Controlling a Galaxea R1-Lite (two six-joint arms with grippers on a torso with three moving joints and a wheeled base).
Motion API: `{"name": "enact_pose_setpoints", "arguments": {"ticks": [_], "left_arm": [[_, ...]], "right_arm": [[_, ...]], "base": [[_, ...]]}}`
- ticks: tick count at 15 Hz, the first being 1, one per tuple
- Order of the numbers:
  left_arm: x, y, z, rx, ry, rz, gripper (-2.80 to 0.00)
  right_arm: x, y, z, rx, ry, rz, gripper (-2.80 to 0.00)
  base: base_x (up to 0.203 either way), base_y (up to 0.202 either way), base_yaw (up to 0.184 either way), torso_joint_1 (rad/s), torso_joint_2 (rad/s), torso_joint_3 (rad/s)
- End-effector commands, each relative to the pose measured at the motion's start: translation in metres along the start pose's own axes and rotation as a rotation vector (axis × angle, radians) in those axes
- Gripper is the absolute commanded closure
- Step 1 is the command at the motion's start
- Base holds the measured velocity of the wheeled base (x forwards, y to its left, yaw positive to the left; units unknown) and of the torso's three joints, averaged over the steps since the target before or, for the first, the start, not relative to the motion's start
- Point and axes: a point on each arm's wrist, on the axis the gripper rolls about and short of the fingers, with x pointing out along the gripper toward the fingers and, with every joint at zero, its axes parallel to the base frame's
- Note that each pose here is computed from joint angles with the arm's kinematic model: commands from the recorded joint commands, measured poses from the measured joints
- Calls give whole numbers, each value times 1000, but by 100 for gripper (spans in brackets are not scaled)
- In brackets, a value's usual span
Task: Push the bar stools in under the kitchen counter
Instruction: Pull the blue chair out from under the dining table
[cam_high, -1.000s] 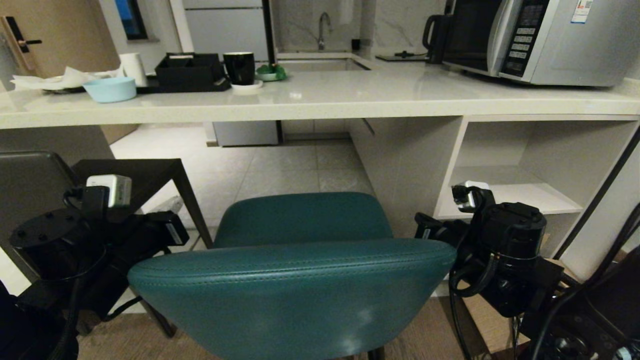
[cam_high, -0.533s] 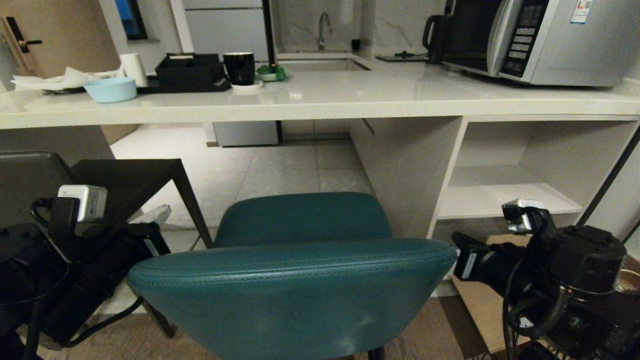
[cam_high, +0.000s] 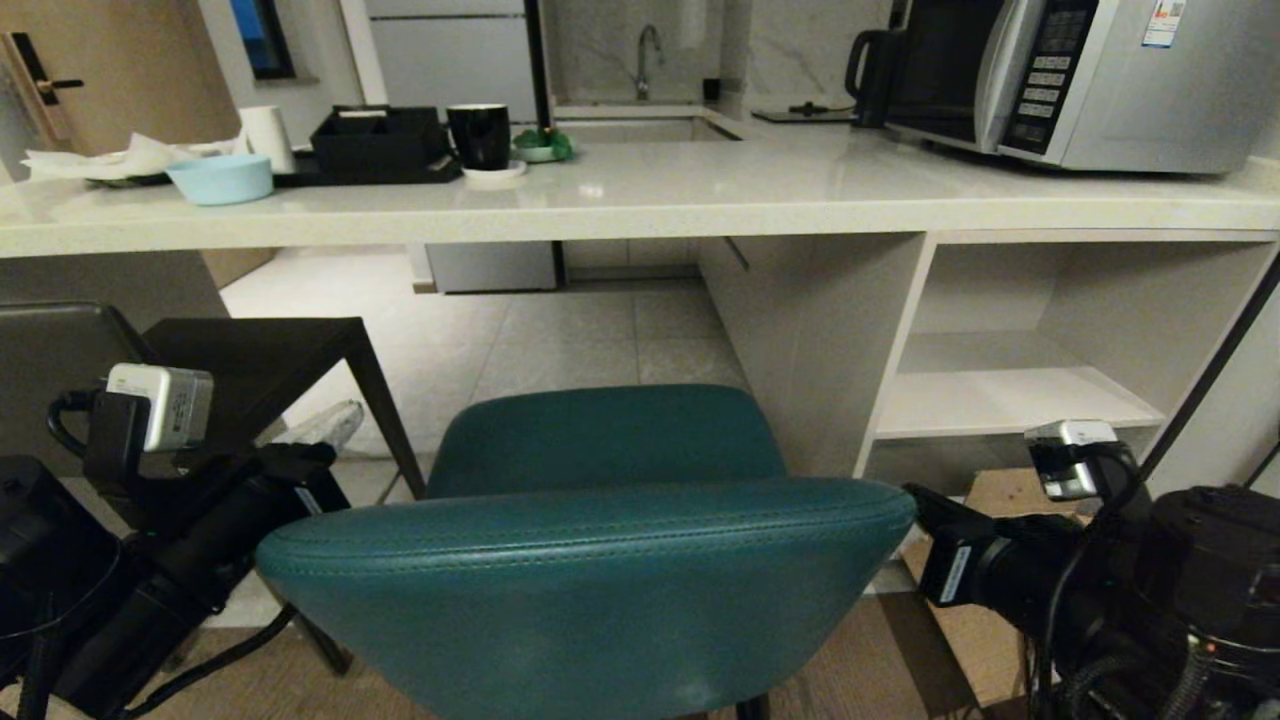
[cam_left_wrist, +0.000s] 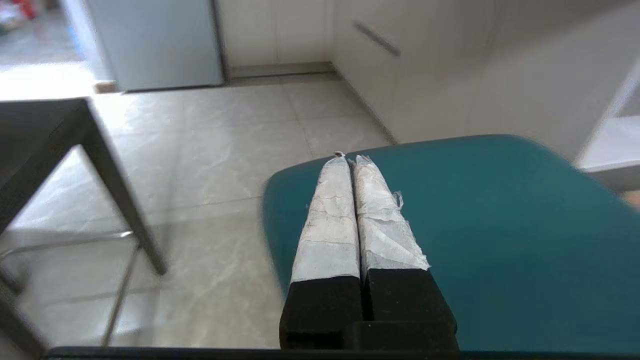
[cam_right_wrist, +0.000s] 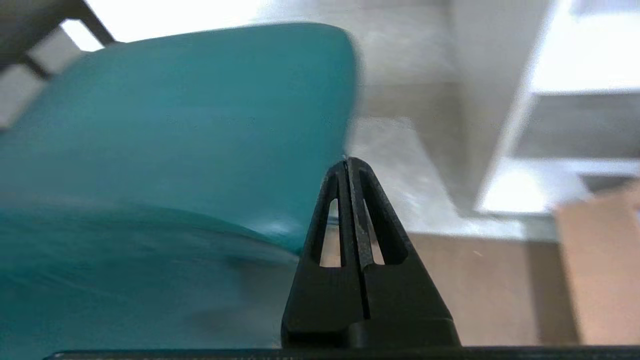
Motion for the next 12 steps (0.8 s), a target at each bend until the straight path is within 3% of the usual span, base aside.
{"name": "enact_pose_setpoints", "arguments": {"ticks": [1,5,12], "left_arm": [[-1,-7,4,-5,-20,-31,0],[0,-19,-1,-12,4,-82,0],[28,-47,-12,-24,22,-58,0]], "right_arm": [[12,11,-1,-3,6,25,0],[25,19,-7,-12,28,36,0],[59,14,0,-3,20,-23,0]], "base": [[0,0,0,0,0,0],[0,0,0,0,0,0],[0,0,0,0,0,0]]}}
